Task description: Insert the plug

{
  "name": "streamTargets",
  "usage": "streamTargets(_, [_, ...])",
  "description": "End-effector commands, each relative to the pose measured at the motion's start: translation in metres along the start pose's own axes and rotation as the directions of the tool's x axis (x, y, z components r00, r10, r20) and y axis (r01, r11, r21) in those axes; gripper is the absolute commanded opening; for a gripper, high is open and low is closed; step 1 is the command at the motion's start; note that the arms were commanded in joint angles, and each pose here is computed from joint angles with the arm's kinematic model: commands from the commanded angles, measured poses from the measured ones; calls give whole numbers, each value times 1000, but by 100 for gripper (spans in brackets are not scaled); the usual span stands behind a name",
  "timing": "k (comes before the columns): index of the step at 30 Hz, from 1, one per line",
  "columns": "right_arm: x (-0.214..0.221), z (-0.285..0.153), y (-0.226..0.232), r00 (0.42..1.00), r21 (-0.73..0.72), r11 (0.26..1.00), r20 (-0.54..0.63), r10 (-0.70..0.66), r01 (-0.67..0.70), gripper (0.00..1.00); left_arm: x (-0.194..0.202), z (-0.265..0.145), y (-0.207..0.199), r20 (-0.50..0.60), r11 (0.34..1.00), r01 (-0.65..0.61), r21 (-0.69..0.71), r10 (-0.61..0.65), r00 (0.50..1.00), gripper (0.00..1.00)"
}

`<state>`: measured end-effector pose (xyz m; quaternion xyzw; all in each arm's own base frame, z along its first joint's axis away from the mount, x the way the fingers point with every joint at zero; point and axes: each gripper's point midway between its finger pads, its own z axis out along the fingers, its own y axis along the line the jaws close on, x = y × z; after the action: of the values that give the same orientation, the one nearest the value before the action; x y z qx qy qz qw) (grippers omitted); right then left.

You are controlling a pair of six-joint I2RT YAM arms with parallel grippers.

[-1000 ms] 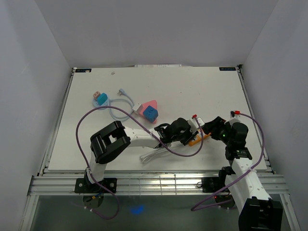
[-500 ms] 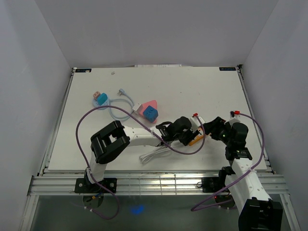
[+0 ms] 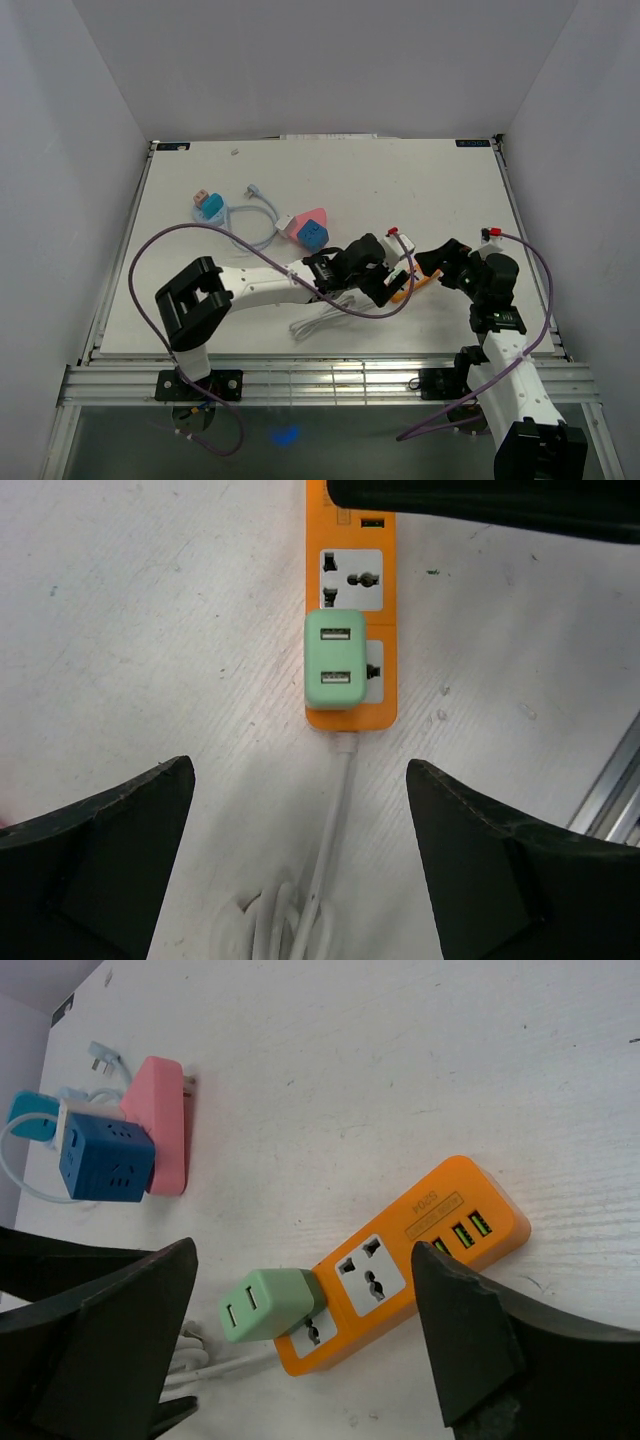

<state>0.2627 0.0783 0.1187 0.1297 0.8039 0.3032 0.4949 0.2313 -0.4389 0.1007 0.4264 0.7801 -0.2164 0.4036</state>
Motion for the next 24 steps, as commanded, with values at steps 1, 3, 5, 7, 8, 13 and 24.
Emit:
streamTargets(1, [-23, -2, 7, 996, 2, 998, 48, -69, 69, 96, -26, -47, 7, 73, 999, 31, -24, -29, 997, 98])
streamTargets(3, [-32, -3, 10, 991, 7, 994, 65, -113, 113, 93, -25, -69, 14, 94, 997, 56, -46, -51, 994, 98])
streamTargets(5, [-42, -5, 15, 988, 12, 991, 77, -137, 136, 89, -25, -85, 24, 117, 993, 81, -87, -71, 991, 98])
streamTargets(7, [-51, -8, 18, 979, 14, 984, 93, -179, 179, 89, -26, -109, 42, 157, 979, 151, -137, -129, 979, 98])
streamTargets(8, [-57, -10, 22, 975, 15, 980, 103, -198, 197, 89, -26, -117, 49, 172, 972, 179, -154, -152, 973, 98])
streamTargets(13, [-75, -24, 27, 945, 54, 959, 161, -284, 279, 89, -10, -176, 106, 321, 876, 437, -206, -361, 876, 98])
streamTargets(24, [-90, -44, 25, 901, 132, 938, 261, -345, 321, 89, 30, -284, 176, 575, 580, 707, -405, -439, 690, 98])
